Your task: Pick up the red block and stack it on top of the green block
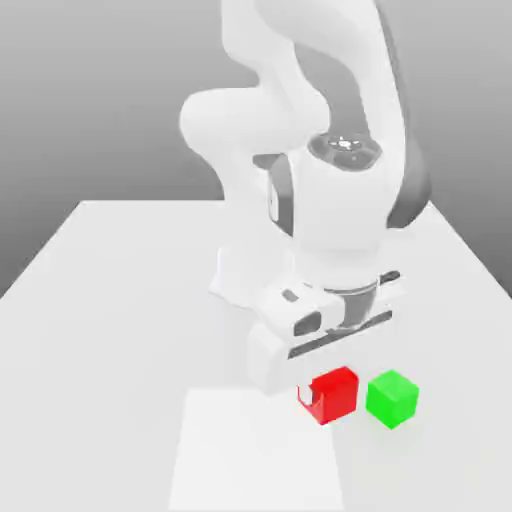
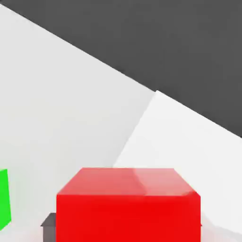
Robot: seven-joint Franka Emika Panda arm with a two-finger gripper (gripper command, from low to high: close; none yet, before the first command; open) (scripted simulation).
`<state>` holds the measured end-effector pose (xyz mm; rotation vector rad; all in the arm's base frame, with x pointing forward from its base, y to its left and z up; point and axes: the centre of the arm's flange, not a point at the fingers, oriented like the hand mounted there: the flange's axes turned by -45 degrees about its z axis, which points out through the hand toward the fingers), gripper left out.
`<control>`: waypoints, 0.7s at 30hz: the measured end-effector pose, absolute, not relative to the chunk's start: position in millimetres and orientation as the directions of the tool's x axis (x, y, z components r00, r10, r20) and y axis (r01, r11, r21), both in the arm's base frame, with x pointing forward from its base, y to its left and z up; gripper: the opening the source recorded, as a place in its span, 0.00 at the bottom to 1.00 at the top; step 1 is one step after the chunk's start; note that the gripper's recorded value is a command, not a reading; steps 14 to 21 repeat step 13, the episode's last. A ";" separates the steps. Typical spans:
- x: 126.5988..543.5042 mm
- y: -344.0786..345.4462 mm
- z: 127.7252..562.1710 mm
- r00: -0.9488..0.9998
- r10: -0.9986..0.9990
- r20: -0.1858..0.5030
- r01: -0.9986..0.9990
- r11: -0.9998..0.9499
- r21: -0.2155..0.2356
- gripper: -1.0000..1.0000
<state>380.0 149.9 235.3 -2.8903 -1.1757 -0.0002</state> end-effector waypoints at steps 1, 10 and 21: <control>366.9 164.7 238.8 0.664 0.748 0.007 0.748 -0.664 -0.017 0.00; 333.5 192.0 185.3 0.522 0.853 -0.001 0.853 -0.522 0.000 1.00; 333.5 192.0 185.3 0.522 0.853 -0.001 0.853 -0.522 0.000 1.00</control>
